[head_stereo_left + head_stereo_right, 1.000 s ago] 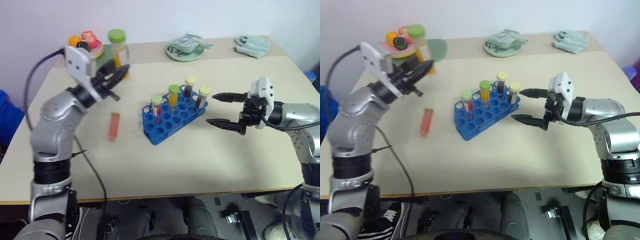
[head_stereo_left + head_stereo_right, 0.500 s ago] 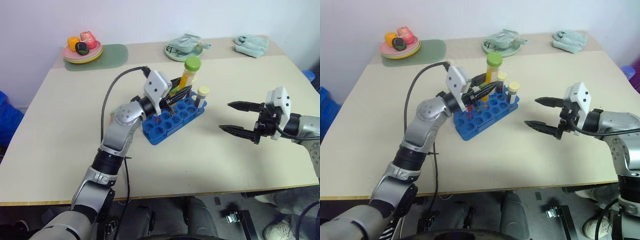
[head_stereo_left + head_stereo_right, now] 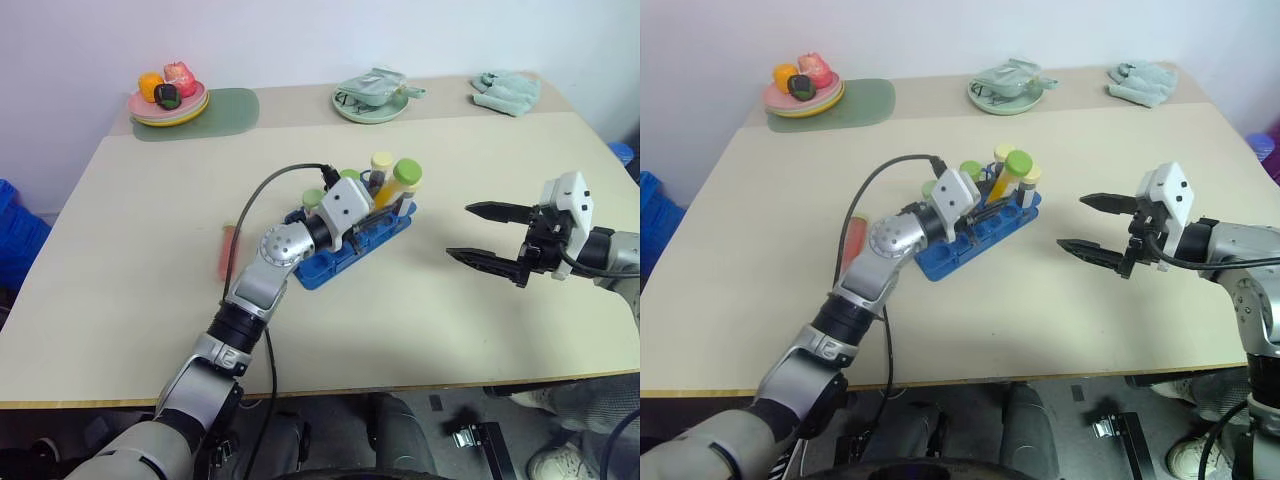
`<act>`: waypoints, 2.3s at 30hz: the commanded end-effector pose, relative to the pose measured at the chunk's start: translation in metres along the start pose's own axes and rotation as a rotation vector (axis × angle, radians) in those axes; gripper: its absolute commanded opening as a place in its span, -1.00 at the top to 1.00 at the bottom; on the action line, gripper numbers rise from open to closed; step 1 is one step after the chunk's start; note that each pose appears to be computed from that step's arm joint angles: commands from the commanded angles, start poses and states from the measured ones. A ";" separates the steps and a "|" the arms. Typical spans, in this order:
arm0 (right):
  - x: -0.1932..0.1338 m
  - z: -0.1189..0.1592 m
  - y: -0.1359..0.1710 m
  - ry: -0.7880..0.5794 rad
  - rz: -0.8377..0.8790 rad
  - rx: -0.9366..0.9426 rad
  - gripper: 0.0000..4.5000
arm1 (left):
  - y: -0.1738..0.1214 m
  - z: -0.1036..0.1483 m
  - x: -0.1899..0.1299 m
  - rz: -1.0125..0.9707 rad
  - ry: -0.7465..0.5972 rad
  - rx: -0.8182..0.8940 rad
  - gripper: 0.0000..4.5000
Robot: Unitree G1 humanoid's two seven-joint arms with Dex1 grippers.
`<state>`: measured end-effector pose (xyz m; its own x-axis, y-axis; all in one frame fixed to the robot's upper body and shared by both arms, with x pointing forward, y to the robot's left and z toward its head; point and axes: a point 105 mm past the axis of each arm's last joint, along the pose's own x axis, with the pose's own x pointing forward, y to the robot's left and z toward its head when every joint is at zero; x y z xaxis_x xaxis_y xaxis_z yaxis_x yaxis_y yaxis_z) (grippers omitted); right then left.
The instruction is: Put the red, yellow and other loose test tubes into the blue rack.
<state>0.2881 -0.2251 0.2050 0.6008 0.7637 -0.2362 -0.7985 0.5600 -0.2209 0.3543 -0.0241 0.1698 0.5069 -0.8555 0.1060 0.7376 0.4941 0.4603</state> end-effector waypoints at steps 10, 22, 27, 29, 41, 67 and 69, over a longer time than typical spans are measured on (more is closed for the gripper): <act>-0.028 0.005 0.004 0.040 -0.012 0.014 -1.00 | -0.005 -0.009 -0.008 0.033 0.003 0.050 0.66; -0.028 0.006 0.008 0.043 -0.028 0.012 -1.00 | -0.014 -0.015 0.005 0.023 -0.009 -0.023 0.66; -0.030 0.006 0.007 0.044 -0.040 0.011 -1.00 | -0.015 -0.016 0.009 0.009 -0.011 -0.023 0.66; -0.030 0.006 0.007 0.044 -0.043 0.012 -1.00 | -0.013 -0.018 0.010 0.015 -0.007 -0.019 0.66; -0.031 0.006 0.003 0.045 -0.066 0.000 -1.00 | -0.016 -0.022 0.007 0.018 -0.021 -0.215 0.66; -0.024 0.008 -0.003 0.032 -0.067 -0.026 -1.00 | -0.022 -0.006 -0.004 -0.027 -0.058 -0.212 -0.98; -0.023 0.008 -0.003 0.031 -0.067 -0.027 -1.00 | -0.017 -0.004 -0.008 -0.002 -0.035 -0.182 -0.98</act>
<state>0.2761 -0.2443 0.2092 0.6500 0.7098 -0.2712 -0.7599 0.6107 -0.2228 0.3419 -0.0251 0.1429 0.4924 -0.8637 0.1076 0.8266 0.5028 0.2528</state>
